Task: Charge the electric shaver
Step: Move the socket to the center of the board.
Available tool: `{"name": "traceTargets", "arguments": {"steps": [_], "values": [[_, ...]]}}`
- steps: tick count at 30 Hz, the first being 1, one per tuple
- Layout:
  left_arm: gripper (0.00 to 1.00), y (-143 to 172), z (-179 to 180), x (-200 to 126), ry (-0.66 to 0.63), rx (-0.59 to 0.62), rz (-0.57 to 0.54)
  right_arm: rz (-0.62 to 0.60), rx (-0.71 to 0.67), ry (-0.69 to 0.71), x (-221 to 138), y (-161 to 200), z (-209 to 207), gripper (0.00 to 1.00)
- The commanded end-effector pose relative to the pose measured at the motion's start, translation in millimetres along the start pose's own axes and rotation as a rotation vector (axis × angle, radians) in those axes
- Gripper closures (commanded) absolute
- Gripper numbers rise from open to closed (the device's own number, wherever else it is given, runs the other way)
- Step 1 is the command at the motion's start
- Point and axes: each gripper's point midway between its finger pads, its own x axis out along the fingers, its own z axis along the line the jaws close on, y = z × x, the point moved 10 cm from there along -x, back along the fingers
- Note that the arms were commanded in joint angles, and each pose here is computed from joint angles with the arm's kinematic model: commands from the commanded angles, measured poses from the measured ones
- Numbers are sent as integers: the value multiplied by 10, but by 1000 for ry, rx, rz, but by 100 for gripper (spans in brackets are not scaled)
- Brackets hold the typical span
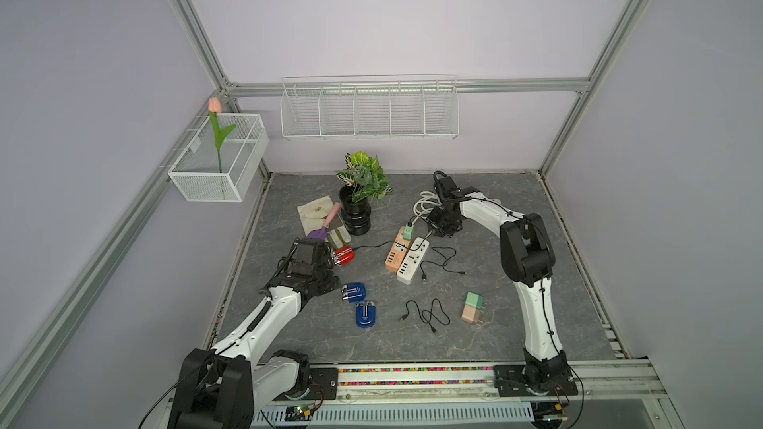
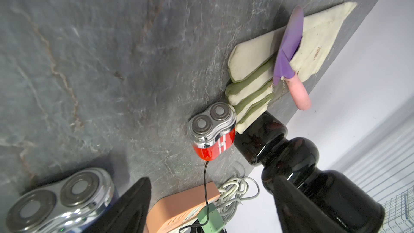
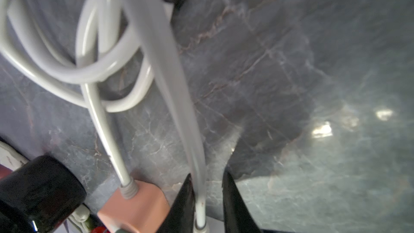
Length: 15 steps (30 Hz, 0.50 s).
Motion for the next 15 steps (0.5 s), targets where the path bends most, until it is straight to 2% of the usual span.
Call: {"name": "traceTargets", "arguments": {"steps": [1, 12, 15], "values": [[13, 2, -13, -67, -23, -154, -4, 4, -10, 57, -137, 98, -212, 78], [14, 14, -17, -54, -38, -120, 1, 46, -17, 15, -229, 381, -459, 93], [15, 9, -6, -54, -41, -115, -1, 60, 11, -6, -209, 471, -504, 93]]}}
